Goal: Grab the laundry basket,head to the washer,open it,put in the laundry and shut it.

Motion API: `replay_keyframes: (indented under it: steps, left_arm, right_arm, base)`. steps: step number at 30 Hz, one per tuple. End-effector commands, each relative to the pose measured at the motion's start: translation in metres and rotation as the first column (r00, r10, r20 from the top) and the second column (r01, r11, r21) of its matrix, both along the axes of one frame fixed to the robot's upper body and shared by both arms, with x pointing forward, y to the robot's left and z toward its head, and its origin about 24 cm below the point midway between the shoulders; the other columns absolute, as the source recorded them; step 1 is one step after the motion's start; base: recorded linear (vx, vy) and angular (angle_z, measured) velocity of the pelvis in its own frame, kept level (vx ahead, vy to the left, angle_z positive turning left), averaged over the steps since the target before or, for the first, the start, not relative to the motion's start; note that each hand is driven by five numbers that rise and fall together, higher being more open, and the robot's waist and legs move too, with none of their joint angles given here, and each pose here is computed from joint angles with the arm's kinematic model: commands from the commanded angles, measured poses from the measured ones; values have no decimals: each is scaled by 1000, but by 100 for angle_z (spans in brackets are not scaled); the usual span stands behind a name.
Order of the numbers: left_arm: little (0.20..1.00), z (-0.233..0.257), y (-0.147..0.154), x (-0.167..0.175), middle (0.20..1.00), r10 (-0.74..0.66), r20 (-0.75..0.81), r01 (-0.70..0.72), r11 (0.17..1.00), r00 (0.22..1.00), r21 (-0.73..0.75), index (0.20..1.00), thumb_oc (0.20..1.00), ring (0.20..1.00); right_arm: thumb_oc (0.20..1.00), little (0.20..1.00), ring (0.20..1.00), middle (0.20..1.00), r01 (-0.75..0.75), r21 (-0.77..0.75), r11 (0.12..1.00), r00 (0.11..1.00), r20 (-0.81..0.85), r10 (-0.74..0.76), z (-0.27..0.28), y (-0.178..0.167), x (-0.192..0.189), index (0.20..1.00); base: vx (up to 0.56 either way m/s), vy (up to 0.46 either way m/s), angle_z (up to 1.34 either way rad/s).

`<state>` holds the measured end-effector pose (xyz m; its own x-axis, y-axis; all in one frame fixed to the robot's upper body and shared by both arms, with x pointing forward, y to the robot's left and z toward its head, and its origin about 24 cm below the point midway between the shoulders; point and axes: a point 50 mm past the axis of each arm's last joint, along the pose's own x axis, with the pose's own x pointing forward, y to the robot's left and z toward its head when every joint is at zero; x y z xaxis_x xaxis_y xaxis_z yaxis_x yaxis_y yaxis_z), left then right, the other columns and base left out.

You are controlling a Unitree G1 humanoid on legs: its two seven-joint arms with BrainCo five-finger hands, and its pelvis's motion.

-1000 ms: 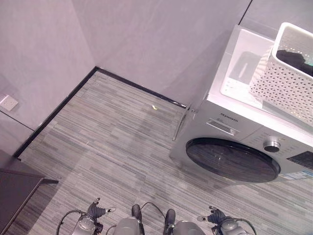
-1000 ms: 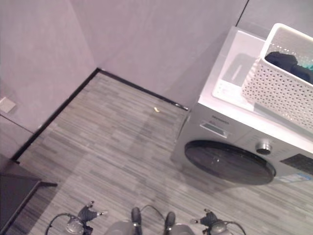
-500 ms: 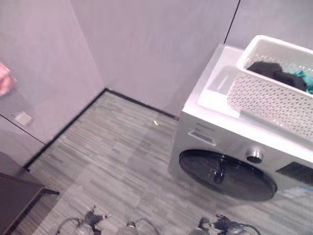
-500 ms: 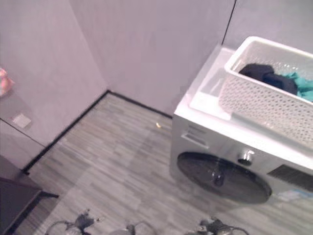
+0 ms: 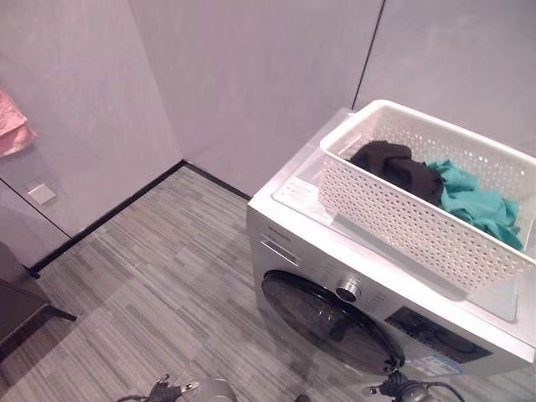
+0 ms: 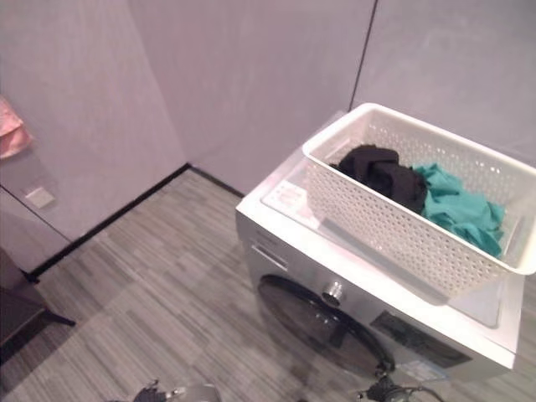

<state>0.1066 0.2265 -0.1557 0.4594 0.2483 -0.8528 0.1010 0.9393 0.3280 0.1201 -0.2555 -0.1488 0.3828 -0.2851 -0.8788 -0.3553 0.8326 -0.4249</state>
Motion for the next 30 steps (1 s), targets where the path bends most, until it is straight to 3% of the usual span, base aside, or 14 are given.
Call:
replay_keyframes:
  steps: [1, 8, 14, 20, 25, 28, 30]
  left_arm:
    - [1000, 4, 7, 13, 1000, -16, 20, 16, 1000, 1000, 17, 1000, 1000, 1000]
    - [1000, 2, 11, 7, 1000, -55, -26, 56, 998, 998, 36, 1000, 1000, 1000]
    - [1000, 8, 12, 19, 1000, -64, 42, 61, 997, 997, 50, 1000, 1000, 1000]
    - [1000, 3, 10, 5, 1000, 63, 34, -63, 998, 997, 19, 1000, 1000, 1000]
    - [1000, -2, 3, -5, 1000, 84, 9, -84, 996, 996, 1, 1000, 1000, 1000]
    - [1000, -4, 4, -15, 1000, 99, -18, -99, 995, 995, 0, 1000, 1000, 1000]
    - [1000, -3, 8, -16, 1000, 101, -14, -101, 995, 995, 10, 1000, 1000, 1000]
  right_arm:
    - [1000, 1000, 1000, 1000, -62, 11, 998, 998, 11, 62, 1, 10, 13, 1000]
    - [1000, 1000, 1000, 1000, -144, 40, 989, 989, -27, 145, -5, 31, 11, 1000]
    - [1000, 1000, 1000, 1000, -262, -51, 964, 965, 15, 263, 0, 35, 25, 1000]
    - [1000, 1000, 1000, 1000, -156, -59, 986, 988, -13, 155, -8, 23, -9, 1000]
    - [1000, 1000, 1000, 1000, -122, -61, 991, 993, -19, 121, -10, 19, -24, 1000]
    - [1000, 1000, 1000, 1000, -220, -61, 974, 971, 79, 225, -1, 25, -11, 1000]
    - [1000, 1000, 1000, 1000, -349, -84, 933, 901, 241, 359, 21, 34, 14, 1000]
  base:
    - [6, 50, -27]
    - [33, 38, -21]
    - [-39, -18, -33]
    - [41, -48, -6]
    - [34, 1, -16]
    - [8, 15, -24]
    - [0, -5, -49]
